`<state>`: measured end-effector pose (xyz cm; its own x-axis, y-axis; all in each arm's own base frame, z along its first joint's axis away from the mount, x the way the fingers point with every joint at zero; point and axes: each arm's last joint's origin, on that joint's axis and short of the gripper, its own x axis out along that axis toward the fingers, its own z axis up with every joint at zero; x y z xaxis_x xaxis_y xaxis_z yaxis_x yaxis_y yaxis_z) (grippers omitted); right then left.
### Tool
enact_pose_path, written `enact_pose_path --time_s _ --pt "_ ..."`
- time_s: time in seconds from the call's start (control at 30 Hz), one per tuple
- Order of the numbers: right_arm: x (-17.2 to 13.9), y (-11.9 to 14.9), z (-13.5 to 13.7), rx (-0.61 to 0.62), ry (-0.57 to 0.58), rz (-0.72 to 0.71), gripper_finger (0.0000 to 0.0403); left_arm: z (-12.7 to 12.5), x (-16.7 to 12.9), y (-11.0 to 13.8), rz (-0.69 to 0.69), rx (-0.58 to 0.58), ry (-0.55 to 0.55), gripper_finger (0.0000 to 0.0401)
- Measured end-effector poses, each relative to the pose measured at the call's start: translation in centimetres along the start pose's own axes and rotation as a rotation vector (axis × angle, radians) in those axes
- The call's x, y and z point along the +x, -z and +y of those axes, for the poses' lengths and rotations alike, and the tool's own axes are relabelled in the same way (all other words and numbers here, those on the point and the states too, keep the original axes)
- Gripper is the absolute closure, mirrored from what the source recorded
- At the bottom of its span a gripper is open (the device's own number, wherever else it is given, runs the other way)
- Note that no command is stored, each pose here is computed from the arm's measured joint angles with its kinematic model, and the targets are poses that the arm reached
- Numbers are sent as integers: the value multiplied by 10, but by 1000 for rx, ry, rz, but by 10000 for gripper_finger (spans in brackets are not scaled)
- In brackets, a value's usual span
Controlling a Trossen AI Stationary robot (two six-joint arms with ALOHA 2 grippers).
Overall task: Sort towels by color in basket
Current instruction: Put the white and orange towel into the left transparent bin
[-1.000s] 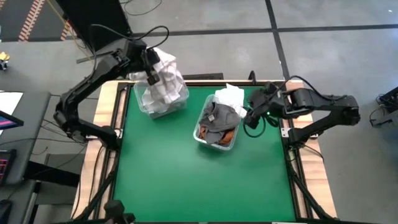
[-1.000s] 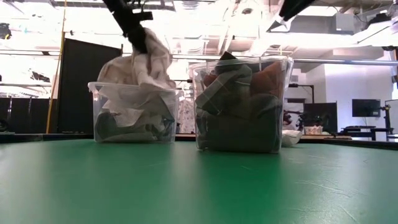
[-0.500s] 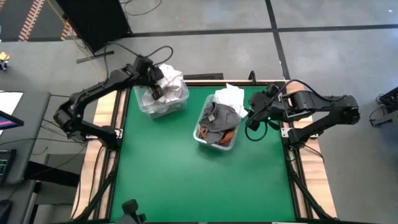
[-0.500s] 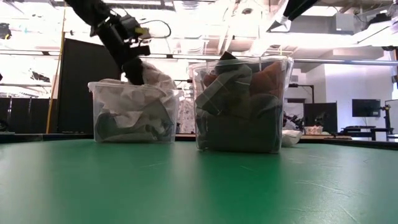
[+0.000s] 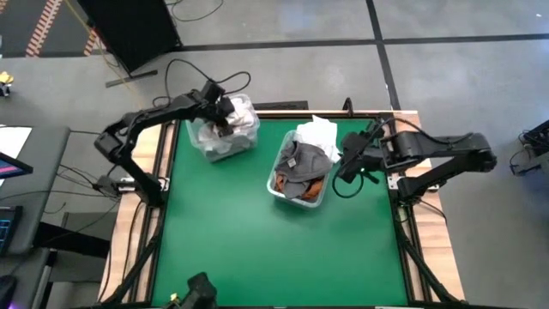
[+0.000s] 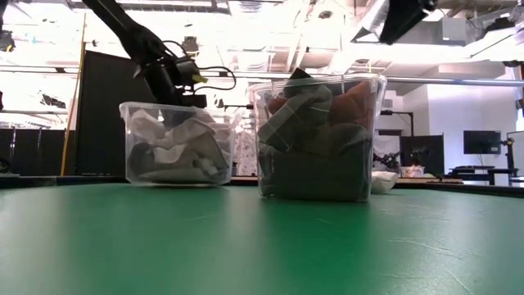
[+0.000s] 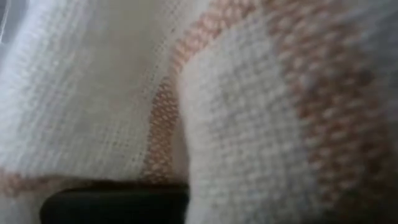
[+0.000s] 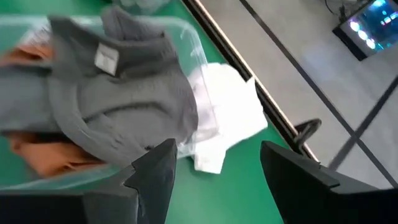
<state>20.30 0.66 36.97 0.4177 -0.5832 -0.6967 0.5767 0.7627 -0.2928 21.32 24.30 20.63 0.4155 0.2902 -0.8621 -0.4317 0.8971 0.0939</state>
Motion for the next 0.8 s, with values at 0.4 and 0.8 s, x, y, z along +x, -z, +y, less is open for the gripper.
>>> enact_pose_path --time_s 0.4,0.8 --pt "56 50 4 27 140 185 138 1 13 1 42 -5 19 346" --pt "73 106 -18 210 124 85 138 -3 7 -4 78 -27 54 186"
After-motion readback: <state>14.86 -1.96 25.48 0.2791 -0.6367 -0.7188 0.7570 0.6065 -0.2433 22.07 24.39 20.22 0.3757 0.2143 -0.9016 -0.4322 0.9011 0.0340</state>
